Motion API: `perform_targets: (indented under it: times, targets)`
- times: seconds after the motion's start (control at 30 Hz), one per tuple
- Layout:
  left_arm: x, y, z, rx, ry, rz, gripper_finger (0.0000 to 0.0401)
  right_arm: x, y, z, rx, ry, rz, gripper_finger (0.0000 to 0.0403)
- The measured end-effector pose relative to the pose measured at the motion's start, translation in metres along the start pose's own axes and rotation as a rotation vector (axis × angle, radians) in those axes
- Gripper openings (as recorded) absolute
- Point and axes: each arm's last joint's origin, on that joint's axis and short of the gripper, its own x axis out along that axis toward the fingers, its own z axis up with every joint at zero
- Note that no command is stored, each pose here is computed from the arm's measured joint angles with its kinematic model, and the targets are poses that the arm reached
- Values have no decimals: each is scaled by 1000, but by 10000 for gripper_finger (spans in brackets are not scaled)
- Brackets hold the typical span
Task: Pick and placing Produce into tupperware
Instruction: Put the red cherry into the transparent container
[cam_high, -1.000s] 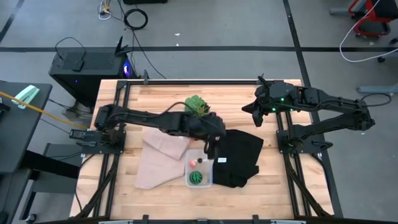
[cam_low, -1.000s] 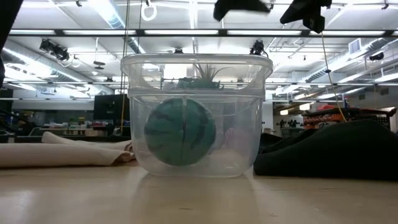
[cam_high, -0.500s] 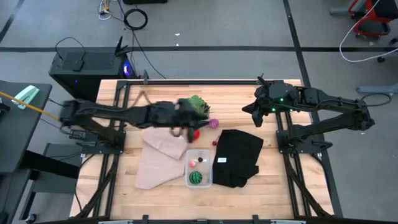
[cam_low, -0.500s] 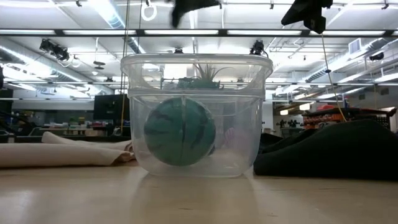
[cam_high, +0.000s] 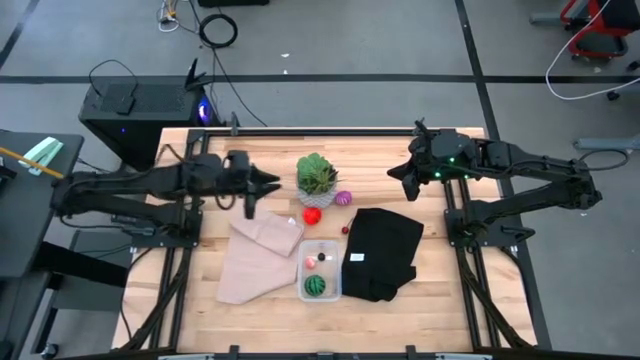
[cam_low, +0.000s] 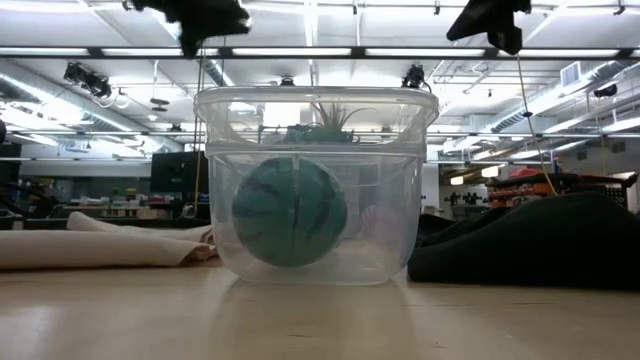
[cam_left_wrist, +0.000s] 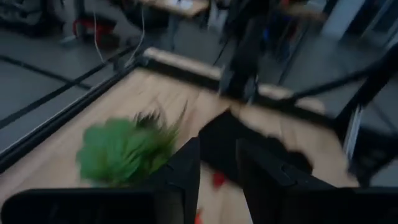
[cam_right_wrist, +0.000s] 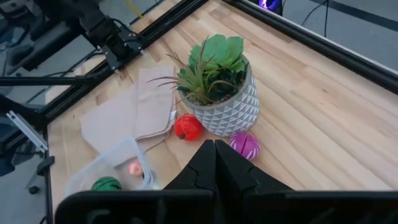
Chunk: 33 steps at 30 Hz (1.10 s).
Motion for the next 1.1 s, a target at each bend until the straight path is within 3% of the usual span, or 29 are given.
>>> perform_targets:
  times: [0.2, 0.5, 0.83, 1.1]
  targets:
    - [-26, 12, -25, 62, 300, 22, 110, 13, 2, 1, 5, 30, -16, 9]
    - [-35, 17, -49, 119, 583, 11, 110, 54, 8, 0, 8, 126, -38, 10]
    - [-33, 17, -48, 132, 567, 16, 108, 108, 19, 7, -37, 101, 24, 13]
    - [-33, 17, -48, 134, 567, 17, 107, 116, 13, 16, -95, 162, -5, 13]
